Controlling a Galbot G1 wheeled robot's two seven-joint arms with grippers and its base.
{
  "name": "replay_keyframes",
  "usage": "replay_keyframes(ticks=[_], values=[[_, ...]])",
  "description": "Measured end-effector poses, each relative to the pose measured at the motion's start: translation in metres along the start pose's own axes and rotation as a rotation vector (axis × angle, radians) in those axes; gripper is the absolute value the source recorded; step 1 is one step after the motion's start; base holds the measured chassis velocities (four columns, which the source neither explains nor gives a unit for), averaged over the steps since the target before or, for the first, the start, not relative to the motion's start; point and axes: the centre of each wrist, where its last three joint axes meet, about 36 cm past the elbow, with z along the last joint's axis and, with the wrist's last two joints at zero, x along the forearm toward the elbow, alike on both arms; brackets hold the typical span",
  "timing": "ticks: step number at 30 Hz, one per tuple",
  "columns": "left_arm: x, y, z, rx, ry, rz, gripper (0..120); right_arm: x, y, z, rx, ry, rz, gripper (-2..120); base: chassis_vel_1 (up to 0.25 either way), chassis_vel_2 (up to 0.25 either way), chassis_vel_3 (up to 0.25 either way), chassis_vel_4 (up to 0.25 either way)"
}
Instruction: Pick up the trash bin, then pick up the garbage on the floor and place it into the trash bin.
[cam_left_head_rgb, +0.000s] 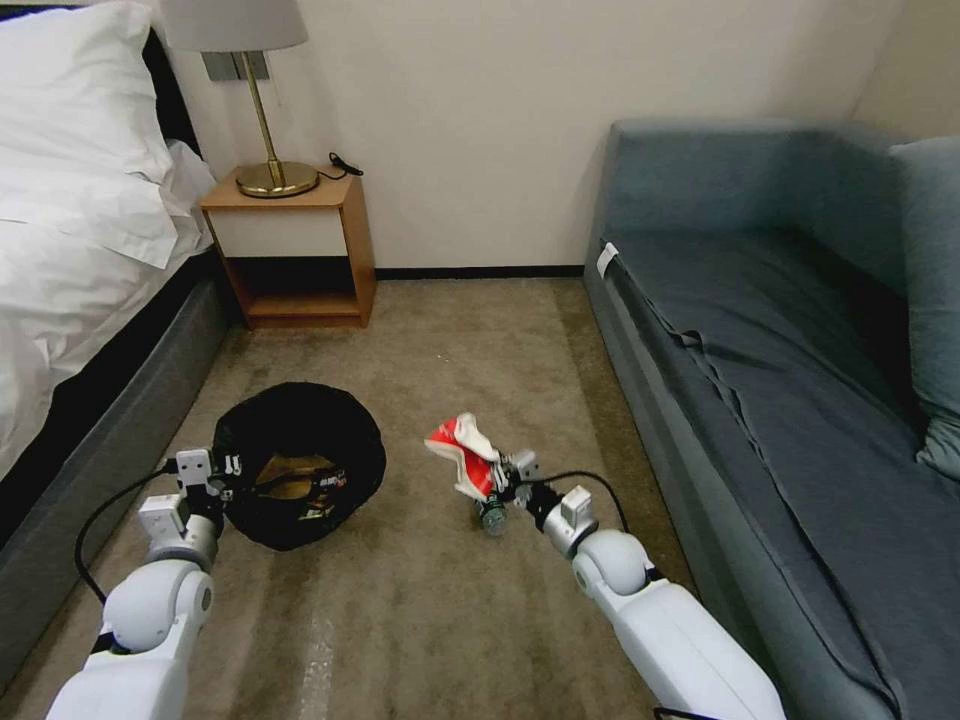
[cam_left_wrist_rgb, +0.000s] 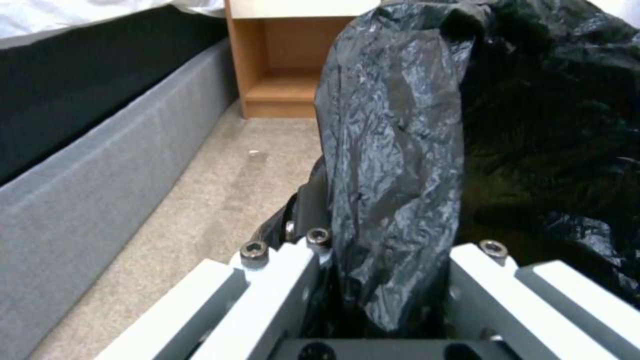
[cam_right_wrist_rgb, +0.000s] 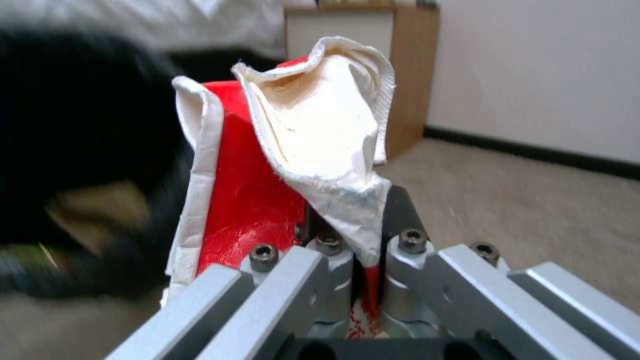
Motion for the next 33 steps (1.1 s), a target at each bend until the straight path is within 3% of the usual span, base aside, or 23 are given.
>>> replay_keyframes(ticks=[5, 13, 24, 33], values=[[0.0, -0.01, 0.003, -0.006, 0.002, 0.018, 4, -0.015, 0.028, -0.05, -0.045, -0.066, -0.058, 1, 0.0, 0.0, 0.0, 0.0], [-0.003, -0.03, 0.003, 0.0, -0.008, 0.044, 4, -0.059, 0.063, -0.079, -0.065, -0.09, -0.148, 1, 0.0, 0.0, 0.0, 0.0], [-0.003, -0.033, 0.011, 0.011, -0.001, 0.042, 4, -0.104, 0.08, -0.065, -0.072, -0.055, -0.183, 1, 0.0, 0.0, 0.0, 0.0], [-0.01, -0.032, 0.009, 0.037, -0.014, 0.036, 4, -0.152, 0.125, -0.038, -0.097, -0.028, -0.198, 1, 0.0, 0.0, 0.0, 0.0]])
